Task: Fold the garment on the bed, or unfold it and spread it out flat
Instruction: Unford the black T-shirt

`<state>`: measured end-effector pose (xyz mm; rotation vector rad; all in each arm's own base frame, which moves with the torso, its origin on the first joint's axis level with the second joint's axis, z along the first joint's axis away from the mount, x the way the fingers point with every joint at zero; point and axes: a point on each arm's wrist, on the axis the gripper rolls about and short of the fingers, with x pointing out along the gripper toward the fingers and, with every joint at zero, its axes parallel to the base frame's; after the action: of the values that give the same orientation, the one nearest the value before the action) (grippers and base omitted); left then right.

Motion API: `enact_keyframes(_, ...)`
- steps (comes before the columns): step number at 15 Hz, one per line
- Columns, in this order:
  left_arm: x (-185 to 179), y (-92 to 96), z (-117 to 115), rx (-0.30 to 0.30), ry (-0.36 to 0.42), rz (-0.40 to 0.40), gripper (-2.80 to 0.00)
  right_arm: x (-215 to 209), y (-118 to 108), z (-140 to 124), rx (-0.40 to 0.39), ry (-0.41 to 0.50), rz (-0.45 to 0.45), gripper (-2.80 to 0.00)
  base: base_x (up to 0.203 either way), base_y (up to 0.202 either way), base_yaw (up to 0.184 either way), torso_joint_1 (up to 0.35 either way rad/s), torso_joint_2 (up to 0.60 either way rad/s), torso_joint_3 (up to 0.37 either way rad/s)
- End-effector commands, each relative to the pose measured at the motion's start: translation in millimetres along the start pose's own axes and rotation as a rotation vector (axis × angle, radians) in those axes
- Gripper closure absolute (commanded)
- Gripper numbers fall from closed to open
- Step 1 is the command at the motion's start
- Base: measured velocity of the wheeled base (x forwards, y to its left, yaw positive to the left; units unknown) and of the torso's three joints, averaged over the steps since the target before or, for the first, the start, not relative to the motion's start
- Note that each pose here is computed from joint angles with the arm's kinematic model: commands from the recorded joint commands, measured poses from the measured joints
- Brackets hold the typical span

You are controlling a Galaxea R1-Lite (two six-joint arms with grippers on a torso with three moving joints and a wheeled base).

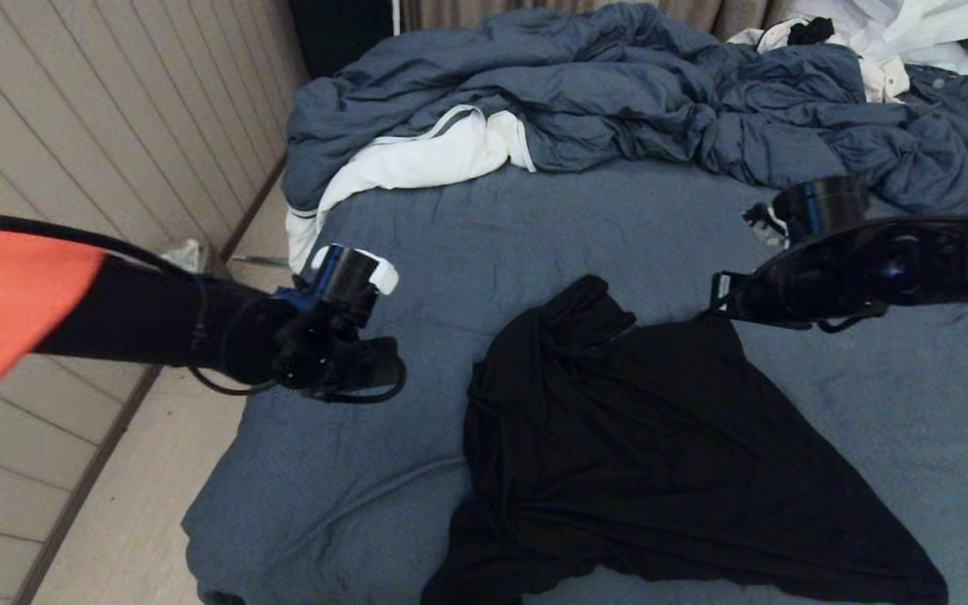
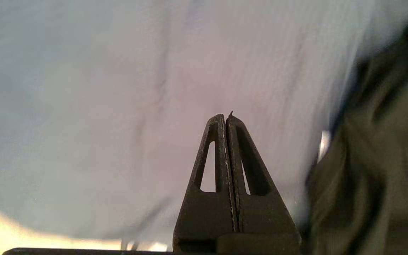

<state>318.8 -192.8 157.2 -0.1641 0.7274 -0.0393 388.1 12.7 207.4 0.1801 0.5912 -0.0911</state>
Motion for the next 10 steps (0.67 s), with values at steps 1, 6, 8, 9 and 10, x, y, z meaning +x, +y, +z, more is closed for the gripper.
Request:
enact_keyframes(1,-74.8,34.9,-3.3,-0.044,-0.086,-0.038,0.0,58.2,19.7,-4.5,-0.002,0.017,-0.023,0.0,0.0,0.0,0.0,0.0,0.0,0.0)
enact_keyframes(6,-114.1,85.0,-42.2,-0.069,-0.106,0.055,0.0,119.7,67.1,-9.8,-0.052,-0.03,0.03,0.0,0.0,0.0,0.0,0.0,0.0,0.0)
enact_keyframes(8,-128.0,94.3,-49.8,-0.076,-0.138,0.078,0.0,129.4,91.8,-22.9,-0.098,-0.054,0.052,0.0,0.0,0.0,0.0,0.0,0.0,0.0)
enact_keyframes(9,-135.7,98.6,-52.8,-0.079,-0.152,0.078,0.0,133.1,92.8,-25.6,-0.099,-0.065,0.024,0.0,0.0,0.0,0.0,0.0,0.0,0.0)
enact_keyframes(10,-143.6,102.9,-56.0,-0.084,-0.166,0.074,0.0,137.4,95.4,-29.0,-0.102,-0.077,0.011,0.0,0.0,0.0,0.0,0.0,0.0,0.0)
